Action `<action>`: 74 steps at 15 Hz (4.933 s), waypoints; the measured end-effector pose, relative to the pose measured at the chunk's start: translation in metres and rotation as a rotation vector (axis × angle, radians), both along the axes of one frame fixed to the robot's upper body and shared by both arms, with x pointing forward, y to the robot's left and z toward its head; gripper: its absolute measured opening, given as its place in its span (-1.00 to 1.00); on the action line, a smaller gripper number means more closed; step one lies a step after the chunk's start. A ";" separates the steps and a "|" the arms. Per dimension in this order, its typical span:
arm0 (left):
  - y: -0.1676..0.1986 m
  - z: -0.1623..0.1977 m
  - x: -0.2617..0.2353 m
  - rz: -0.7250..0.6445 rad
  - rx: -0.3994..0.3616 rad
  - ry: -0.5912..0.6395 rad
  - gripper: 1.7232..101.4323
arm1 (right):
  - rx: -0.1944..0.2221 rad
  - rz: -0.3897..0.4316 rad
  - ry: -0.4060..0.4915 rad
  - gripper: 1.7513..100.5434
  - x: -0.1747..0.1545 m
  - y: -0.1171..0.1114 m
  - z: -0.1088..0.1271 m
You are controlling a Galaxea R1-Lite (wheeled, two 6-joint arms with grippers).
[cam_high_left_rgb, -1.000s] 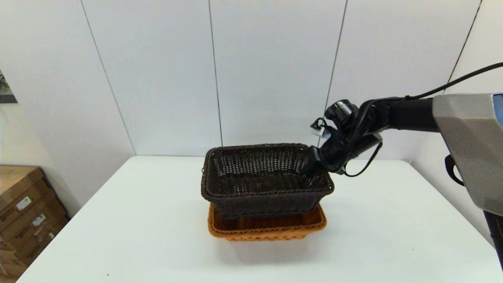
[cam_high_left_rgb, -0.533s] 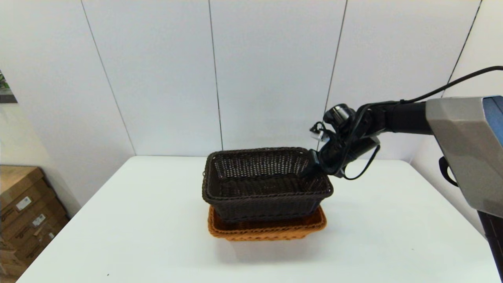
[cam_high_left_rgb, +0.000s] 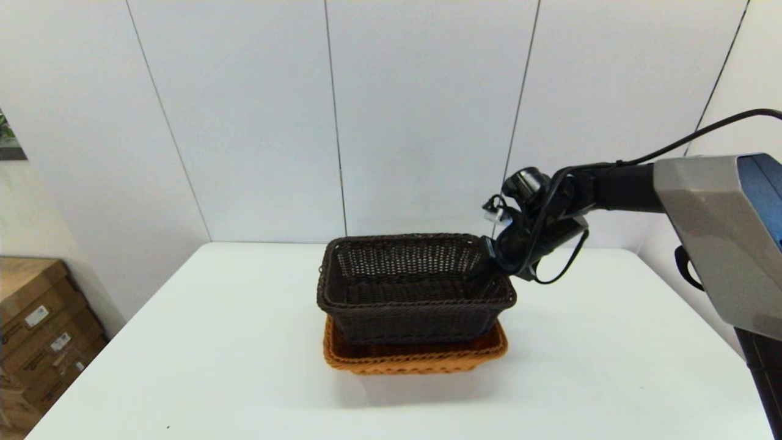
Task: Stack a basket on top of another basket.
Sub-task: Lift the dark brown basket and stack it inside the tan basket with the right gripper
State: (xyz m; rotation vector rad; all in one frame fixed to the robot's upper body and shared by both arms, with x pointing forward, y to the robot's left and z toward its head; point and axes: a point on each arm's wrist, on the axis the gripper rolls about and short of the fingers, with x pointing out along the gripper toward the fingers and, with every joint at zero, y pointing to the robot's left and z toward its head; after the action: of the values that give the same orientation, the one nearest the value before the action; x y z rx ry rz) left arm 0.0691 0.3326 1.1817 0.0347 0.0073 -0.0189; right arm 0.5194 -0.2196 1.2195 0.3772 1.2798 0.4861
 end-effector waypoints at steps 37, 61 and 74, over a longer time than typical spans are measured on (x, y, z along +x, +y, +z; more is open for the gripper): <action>0.000 0.000 0.000 0.000 0.000 0.000 0.93 | 0.001 -0.028 -0.004 0.91 0.003 -0.013 0.002; 0.000 0.000 0.000 0.000 0.000 0.000 0.93 | 0.001 -0.034 -0.003 -0.73 0.002 -0.014 0.003; 0.000 0.000 0.000 0.000 0.000 0.000 0.93 | 0.017 -0.069 0.038 -0.73 0.006 -0.015 -0.006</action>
State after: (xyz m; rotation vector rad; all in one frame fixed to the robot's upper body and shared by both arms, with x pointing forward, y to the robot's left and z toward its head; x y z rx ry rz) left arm 0.0691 0.3326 1.1817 0.0350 0.0073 -0.0191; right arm 0.5253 -0.2347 1.2131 0.4449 1.2959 0.4333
